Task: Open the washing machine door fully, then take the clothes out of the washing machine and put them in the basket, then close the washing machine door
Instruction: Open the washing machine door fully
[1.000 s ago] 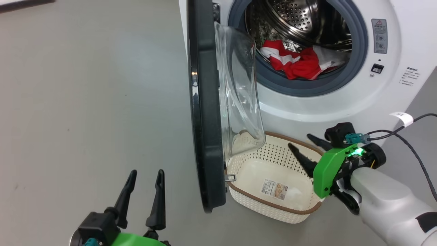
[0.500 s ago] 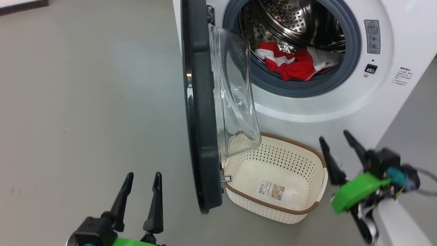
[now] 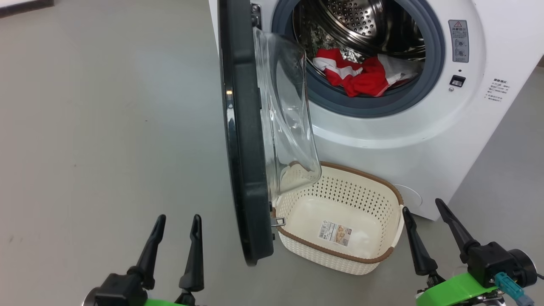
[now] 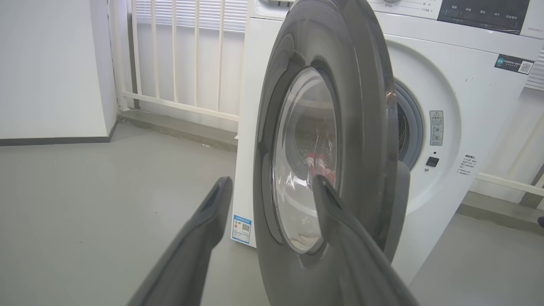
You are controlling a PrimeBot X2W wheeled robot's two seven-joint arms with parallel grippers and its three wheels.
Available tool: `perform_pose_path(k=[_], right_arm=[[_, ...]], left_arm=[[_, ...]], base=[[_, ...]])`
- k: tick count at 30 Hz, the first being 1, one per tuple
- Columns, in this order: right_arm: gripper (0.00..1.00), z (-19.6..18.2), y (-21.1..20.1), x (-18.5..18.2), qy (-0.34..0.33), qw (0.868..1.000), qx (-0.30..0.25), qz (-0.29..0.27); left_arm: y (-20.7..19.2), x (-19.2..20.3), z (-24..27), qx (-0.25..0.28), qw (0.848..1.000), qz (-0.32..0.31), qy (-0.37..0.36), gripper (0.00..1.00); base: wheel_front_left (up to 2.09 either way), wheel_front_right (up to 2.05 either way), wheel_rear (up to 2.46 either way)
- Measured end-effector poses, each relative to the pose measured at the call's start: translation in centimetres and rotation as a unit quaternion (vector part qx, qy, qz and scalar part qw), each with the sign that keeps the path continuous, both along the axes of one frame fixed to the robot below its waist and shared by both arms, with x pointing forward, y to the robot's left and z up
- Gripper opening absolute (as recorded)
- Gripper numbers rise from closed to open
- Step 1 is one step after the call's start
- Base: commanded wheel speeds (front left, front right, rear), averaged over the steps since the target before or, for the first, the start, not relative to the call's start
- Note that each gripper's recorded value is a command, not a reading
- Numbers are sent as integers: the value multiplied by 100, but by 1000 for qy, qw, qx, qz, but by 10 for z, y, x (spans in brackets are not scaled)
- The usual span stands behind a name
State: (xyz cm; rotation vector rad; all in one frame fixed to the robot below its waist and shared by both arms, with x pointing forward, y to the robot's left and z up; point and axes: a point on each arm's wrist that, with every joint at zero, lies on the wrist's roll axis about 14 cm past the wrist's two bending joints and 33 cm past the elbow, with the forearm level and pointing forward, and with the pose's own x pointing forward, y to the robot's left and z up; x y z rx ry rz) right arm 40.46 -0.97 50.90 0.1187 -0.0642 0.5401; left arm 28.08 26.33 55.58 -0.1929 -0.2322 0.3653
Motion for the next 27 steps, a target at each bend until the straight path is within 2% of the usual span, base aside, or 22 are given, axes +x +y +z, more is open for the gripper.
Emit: perform_pose_path(k=[22,23,24,27], right_arm=[[100,-5,-1,0,10,1000,6,0],[100,-5,-1,0,10,1000,7,0],[100,-5,-1,0,11,1000,6,0],[100,-7,-2,0,13,1000,6,-1]], left_arm=[[-4,9,-11,2,1000,-7,18,100],[-4,9,-11,2,1000,-7,19,58],[-5,9,-11,2,1000,-8,19,0],[-5,11,-11,2,1000,-8,19,0]], base=[[0,0,0],[0,0,0],[0,0,0],[0,0,0]])
